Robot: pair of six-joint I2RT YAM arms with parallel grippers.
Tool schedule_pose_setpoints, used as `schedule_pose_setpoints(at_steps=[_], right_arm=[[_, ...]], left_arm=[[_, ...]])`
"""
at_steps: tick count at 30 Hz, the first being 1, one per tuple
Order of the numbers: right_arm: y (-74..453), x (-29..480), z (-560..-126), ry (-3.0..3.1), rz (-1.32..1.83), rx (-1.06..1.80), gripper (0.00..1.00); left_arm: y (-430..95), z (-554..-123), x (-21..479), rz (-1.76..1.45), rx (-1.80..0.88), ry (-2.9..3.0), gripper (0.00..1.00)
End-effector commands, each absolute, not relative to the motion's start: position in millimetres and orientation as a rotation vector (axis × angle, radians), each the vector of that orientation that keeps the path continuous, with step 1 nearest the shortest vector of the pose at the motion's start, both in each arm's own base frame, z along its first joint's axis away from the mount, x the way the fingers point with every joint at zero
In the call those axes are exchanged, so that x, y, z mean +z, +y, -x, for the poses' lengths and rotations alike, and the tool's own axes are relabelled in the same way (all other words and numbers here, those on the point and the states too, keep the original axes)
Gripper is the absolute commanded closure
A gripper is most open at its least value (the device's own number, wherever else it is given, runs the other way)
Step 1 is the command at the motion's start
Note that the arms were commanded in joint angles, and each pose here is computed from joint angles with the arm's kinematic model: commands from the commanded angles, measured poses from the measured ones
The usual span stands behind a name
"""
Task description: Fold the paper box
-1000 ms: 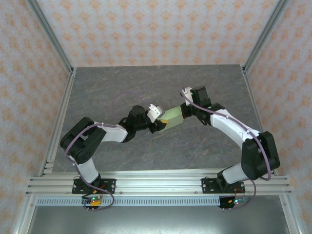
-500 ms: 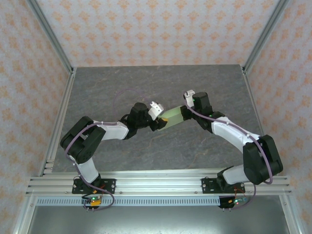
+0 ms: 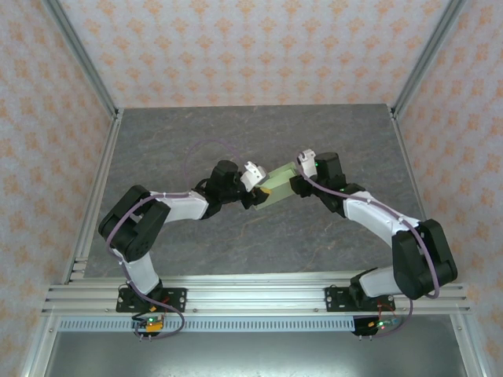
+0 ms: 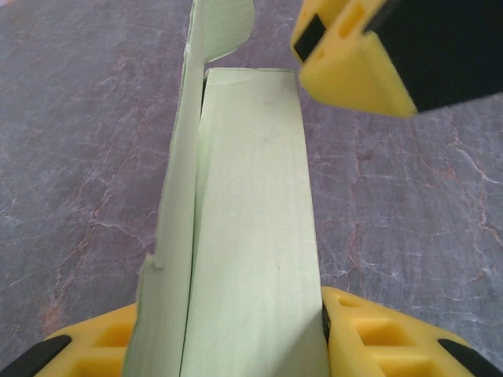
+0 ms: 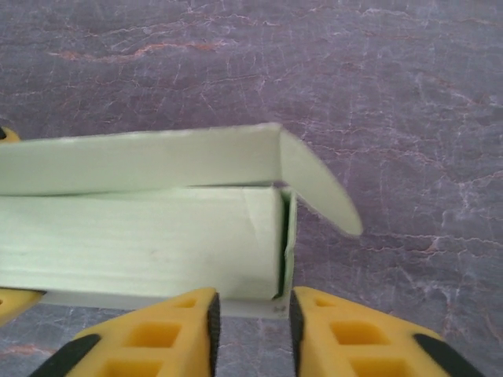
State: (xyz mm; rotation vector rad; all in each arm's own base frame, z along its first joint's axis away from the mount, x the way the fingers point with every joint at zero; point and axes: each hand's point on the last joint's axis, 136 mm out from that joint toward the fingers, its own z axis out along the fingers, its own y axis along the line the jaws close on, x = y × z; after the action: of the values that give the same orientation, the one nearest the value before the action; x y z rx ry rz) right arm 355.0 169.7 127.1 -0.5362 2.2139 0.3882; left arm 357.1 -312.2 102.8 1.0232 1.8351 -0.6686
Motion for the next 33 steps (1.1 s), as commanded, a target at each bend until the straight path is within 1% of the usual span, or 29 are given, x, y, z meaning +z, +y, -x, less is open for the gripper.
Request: schedule_pose_setpoints(at_steps=[1,4,7,10,14,18,21,22,23,25,29,31,33], right_arm=[[159.5,147.0,-358.5,2.134,0.540,0.451,0.62],[156.7,162.5,-351.5,2.086,0.571,0.519,0.54],[153.0,170.0,-351.5,2.074,0.585,0.562,0.52],[154.1,168.5,-357.0,2.094,0.645,0.560,0.52],[164.3,153.8,-357.3,2.162,0.795,0.609,0.56],[163.1,145.6,-367.8,2.185,0.801,0.582,0.59],[165.6,144.5,-369.7,2.195,0.836,0.582,0.64],[165.6,143.7,-370.3,2.202,0.843,0.577,0.67],[166.0,143.4,-370.6,2.205,0.845,0.575,0.70],[168.4,143.9,-371.6,2.210,0.843,0.583,0.81],[177.8,144.6,-367.0,2.218,0.844,0.593,0.92],[185.7,145.5,-366.6,2.224,0.784,0.590,0.93],[193.4,145.9,-364.6,2.235,0.724,0.581,0.98]], left_arm=[[-318.7,-356.6,106.6,-1.085,-0.701,1.806,0.65],[-318.1,-355.8,106.4,-1.092,-0.712,1.811,0.65],[-318.6,-354.6,106.5,-1.106,-0.721,1.802,0.65],[-318.0,-354.4,106.5,-1.114,-0.726,1.804,0.65],[-319.2,-352.3,105.9,-1.134,-0.738,1.798,0.65],[-319.2,-353.0,106.2,-1.134,-0.745,1.802,0.65],[-319.9,-352.5,106.5,-1.142,-0.747,1.798,0.65],[-319.8,-352.7,106.4,-1.144,-0.746,1.799,0.65],[-319.1,-353.2,105.5,-1.143,-0.744,1.805,0.65],[-317.9,-354.7,105.0,-1.139,-0.743,1.813,0.65],[-317.6,-358.0,104.0,-1.133,-0.730,1.825,0.64],[-316.4,-361.2,103.0,-1.121,-0.716,1.843,0.64],[-315.8,-362.4,103.1,-1.112,-0.710,1.850,0.64]])
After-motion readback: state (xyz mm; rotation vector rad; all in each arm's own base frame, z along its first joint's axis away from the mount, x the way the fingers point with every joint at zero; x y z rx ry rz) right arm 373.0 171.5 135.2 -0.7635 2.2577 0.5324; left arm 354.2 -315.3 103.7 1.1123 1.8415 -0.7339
